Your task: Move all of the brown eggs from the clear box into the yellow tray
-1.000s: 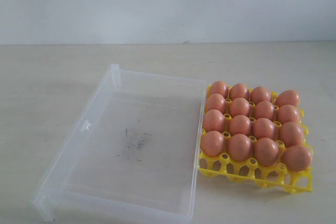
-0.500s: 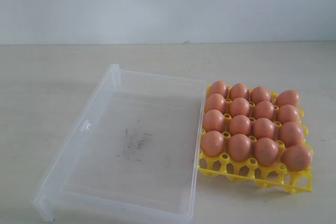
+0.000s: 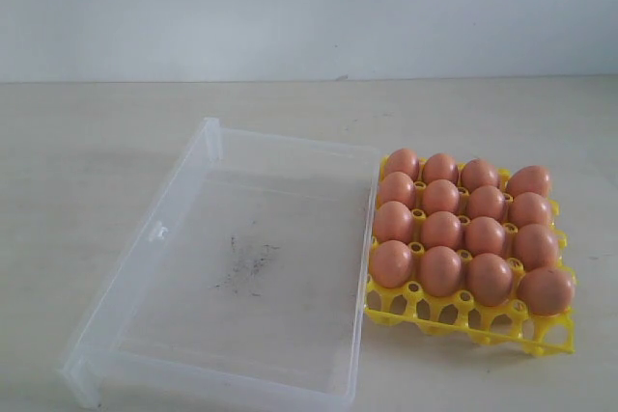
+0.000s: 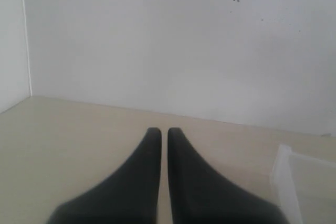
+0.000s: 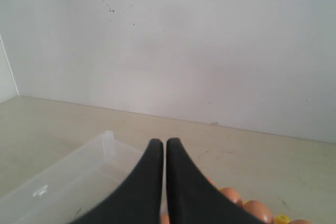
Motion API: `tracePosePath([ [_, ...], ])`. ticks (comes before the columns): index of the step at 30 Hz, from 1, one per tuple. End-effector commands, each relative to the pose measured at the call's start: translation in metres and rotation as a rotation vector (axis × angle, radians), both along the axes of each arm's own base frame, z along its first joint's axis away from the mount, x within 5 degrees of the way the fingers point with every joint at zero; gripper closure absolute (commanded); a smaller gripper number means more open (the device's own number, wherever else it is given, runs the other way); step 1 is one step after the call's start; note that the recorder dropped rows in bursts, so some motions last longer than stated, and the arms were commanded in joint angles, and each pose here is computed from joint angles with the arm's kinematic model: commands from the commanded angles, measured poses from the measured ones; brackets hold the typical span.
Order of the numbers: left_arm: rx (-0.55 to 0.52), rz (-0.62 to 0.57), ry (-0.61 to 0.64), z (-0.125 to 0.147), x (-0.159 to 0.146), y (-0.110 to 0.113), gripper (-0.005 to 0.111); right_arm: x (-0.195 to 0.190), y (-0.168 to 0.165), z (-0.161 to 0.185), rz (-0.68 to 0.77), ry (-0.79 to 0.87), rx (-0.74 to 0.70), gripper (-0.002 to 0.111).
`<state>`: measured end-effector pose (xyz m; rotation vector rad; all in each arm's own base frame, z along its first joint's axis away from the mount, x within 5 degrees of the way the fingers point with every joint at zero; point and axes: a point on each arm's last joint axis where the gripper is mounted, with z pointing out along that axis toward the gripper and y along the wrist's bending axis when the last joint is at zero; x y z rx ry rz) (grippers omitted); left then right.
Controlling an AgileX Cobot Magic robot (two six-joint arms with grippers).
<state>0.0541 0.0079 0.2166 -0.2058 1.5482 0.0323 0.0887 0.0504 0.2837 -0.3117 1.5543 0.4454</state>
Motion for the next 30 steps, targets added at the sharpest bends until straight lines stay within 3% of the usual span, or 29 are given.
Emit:
tracePosePath([
  [1, 0.012, 0.018, -0.027, -0.008, 0.002, 0.002, 0.103, 0.000, -0.001, 0.002, -0.001, -0.008, 0.005, 0.108],
  [11, 0.181, 0.030, 0.071, -0.014, 0.001, 0.003, 0.103, 0.000, -0.001, 0.002, -0.001, -0.008, 0.004, 0.108],
  [14, 0.190, 0.034, 0.119, -0.018, 0.001, 0.004, 0.103, 0.000, -0.001, 0.002, -0.001, -0.008, 0.004, 0.108],
  [30, 0.188, 0.037, 0.126, -0.019, 0.001, 0.004, 0.103, 0.000, -0.001, 0.002, -0.001, -0.007, 0.006, 0.108],
])
